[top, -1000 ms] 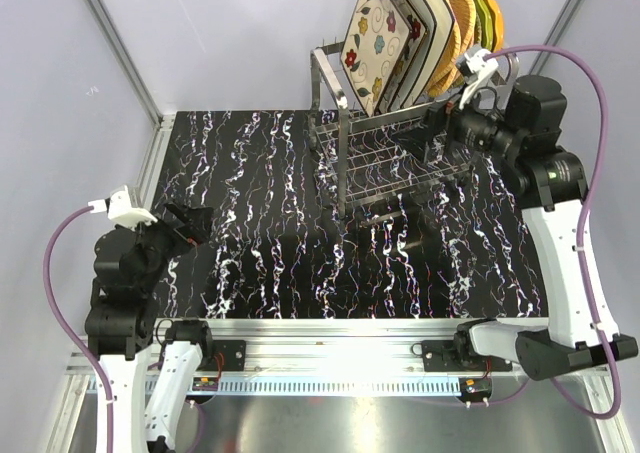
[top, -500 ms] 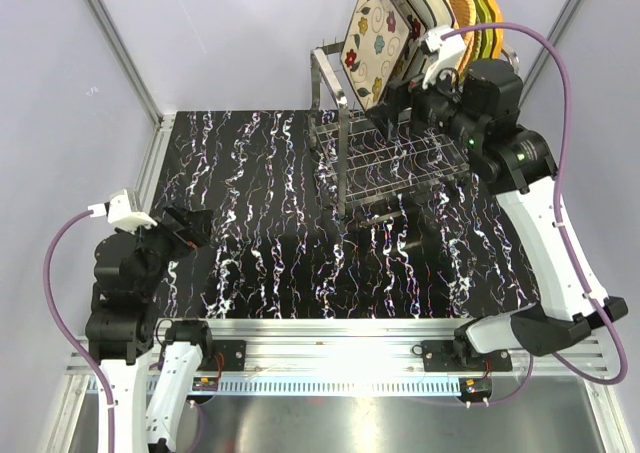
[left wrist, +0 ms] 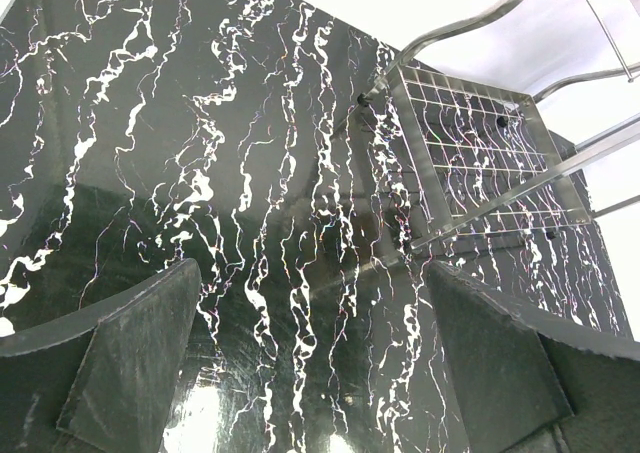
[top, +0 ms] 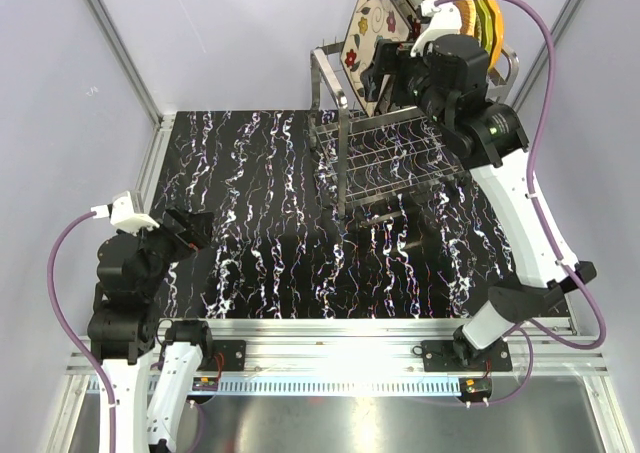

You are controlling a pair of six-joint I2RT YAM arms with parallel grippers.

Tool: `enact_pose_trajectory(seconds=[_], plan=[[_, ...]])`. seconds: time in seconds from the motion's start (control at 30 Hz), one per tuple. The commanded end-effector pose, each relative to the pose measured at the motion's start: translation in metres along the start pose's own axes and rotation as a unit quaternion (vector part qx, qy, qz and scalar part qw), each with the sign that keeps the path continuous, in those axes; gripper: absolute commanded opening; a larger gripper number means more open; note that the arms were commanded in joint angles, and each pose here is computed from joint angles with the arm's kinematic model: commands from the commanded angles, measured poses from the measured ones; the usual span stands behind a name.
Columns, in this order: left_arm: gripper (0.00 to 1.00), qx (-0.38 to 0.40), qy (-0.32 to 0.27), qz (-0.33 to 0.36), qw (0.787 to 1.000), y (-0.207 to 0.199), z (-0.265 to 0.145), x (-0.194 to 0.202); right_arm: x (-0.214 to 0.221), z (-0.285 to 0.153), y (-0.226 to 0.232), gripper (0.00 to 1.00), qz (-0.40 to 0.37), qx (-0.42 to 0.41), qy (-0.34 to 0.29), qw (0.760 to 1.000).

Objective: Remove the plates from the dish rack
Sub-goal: Grab a plate with the right arm

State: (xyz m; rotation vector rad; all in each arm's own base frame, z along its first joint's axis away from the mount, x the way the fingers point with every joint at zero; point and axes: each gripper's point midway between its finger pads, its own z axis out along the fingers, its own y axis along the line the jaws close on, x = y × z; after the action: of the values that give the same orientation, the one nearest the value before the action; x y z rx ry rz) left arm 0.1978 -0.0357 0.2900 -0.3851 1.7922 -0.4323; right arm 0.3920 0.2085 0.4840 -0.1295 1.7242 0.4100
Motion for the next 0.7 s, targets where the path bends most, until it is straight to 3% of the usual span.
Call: enact_pose_trajectory(seconds=[0.0, 0.33, 0.67], plan=[[0.99, 0.005, -0.013, 0.009, 1.0, -0.001, 0.0, -0.004, -0.025, -0.007, -0.002, 1.0, 0.056, 0.03, -0.035, 0.997], [0.99, 0.007, -0.01, 0.007, 1.0, 0.001, 0.005, 0.002, -0.022, 0.013, -0.002, 0.88, 0.095, 0.051, -0.024, 0.994], [0.99, 0.004, -0.008, 0.014, 1.0, 0.003, 0.005, 0.003, -0.023, 0.034, -0.025, 0.71, 0.063, 0.118, -0.048, 0.99]])
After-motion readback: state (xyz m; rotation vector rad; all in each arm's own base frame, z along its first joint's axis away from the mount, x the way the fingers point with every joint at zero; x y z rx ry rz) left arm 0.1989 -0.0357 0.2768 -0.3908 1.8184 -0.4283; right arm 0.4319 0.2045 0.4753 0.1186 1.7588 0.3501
